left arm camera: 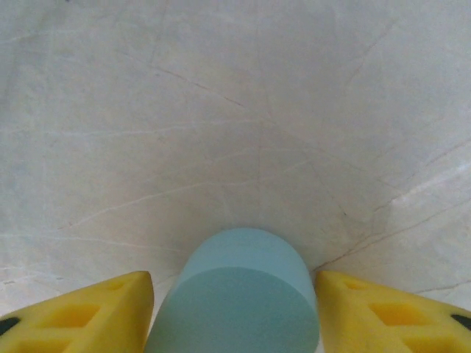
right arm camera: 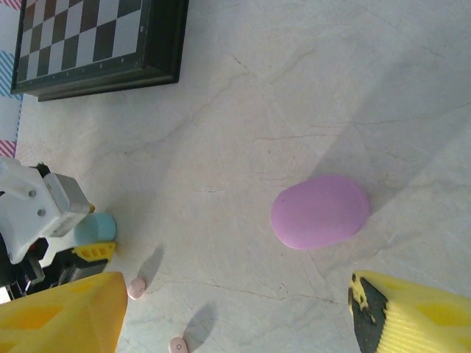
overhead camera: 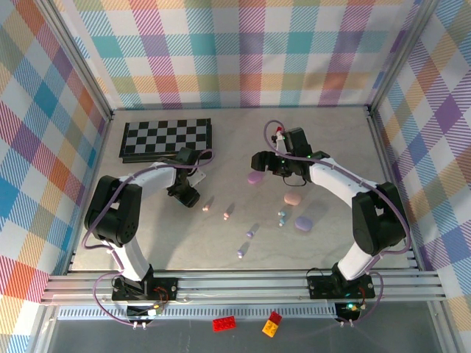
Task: Insert wireless bluetooth earbuds into charging case
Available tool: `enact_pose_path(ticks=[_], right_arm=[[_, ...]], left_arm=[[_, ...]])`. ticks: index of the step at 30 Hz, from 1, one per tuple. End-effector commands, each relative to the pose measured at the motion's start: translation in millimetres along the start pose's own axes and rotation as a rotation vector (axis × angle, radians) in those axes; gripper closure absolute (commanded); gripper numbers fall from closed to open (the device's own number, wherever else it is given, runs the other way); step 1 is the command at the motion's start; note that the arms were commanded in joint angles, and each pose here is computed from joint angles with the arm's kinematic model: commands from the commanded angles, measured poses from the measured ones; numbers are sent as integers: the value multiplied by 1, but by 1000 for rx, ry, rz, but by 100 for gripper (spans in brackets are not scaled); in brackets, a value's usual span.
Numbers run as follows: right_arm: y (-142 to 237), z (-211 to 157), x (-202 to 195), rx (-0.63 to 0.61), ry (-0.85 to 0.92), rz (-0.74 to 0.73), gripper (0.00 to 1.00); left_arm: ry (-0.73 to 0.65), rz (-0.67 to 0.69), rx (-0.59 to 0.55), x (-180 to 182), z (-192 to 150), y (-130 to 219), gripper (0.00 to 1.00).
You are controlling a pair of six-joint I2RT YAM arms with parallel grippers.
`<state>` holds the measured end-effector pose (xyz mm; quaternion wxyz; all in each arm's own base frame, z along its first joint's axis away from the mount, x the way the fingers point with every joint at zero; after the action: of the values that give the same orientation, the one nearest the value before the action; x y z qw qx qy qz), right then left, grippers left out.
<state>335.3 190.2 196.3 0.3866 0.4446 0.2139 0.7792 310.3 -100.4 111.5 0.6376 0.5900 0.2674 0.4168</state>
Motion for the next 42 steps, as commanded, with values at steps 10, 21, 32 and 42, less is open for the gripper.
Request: enact_pose_path(ticks=[10, 21, 32, 42], right_arm=[[16, -12, 19, -49, 170, 41, 21], [16, -12, 20, -64, 204, 51, 20], [10, -12, 17, -58, 184, 45, 20], [10, -12, 16, -62, 180, 29, 20]], left_arm=[[92, -63, -218, 4, 25, 43, 47], [27, 21, -3, 8, 20, 22, 35], [10, -10, 86, 3, 14, 3, 42], [26, -26, 66, 2, 16, 8, 57]])
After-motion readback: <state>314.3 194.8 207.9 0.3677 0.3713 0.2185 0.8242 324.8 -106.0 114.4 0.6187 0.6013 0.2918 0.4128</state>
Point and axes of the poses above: each hand's point on the last joint's axis, 136 mm out from that joint toward the fingers, its own y axis back along the fingers, its own x axis along the line the jaws close on, z = x × y, the point moved 9 cm from there along y, back along the fingers, and after that the axes turned 6 degrees about y, right-handed, at the moved point
